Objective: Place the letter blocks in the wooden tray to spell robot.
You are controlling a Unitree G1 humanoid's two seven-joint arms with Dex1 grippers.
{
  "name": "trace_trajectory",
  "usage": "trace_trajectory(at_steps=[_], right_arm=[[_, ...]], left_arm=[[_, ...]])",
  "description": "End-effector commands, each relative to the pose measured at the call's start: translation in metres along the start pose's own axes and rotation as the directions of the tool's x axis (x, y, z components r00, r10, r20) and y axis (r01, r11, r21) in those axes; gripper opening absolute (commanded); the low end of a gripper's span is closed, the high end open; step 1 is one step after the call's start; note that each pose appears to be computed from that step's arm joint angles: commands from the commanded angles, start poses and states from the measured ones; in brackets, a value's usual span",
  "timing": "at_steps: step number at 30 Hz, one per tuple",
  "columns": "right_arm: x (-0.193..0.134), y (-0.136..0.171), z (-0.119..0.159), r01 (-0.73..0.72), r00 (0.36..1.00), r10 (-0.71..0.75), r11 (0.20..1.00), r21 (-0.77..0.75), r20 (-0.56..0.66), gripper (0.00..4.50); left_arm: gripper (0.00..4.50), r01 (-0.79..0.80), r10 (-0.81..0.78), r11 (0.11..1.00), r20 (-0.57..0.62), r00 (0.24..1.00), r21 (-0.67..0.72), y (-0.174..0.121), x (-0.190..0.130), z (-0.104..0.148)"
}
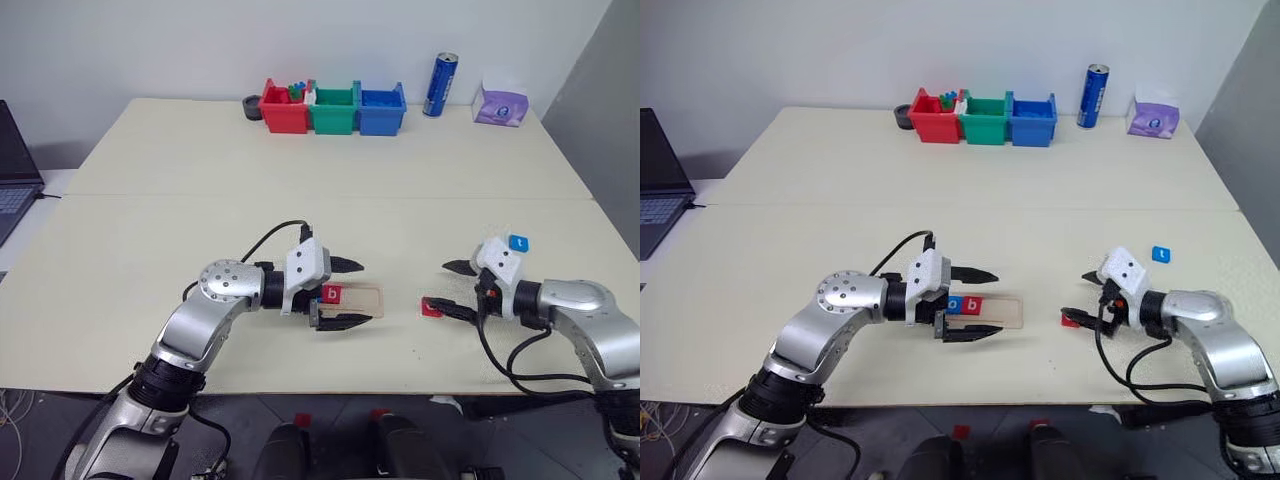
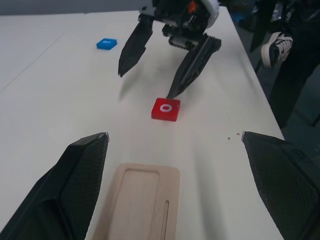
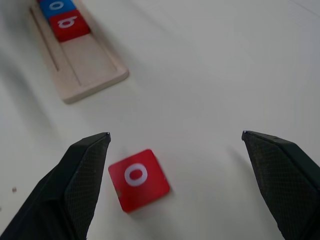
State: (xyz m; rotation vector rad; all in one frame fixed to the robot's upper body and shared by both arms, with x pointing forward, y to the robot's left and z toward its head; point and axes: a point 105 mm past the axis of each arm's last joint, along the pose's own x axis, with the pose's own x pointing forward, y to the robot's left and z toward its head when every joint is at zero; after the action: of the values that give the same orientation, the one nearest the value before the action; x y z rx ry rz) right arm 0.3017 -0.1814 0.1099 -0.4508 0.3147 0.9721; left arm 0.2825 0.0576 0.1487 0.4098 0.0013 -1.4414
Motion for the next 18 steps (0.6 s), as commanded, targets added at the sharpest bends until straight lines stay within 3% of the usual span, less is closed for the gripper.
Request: trace_trajectory(at_steps=[1,18], right_arm=[[-0.003,0.001,0.004,-0.060,0.998,0.062,0.997,-0.052,0.027,4.48],[0.013,0.008,-0.018,-0.153,0.988,0.152,0.986,-0.070,-0.016,4.48]], left_arm=[[4.50,0.023,-0.024,0.999,0.021,0.999,0.029,-0.001,0.002,0.005],[4.50,0.122,-0.124,0.991,0.041,0.991,0.062,-0.004,0.015,0.002]])
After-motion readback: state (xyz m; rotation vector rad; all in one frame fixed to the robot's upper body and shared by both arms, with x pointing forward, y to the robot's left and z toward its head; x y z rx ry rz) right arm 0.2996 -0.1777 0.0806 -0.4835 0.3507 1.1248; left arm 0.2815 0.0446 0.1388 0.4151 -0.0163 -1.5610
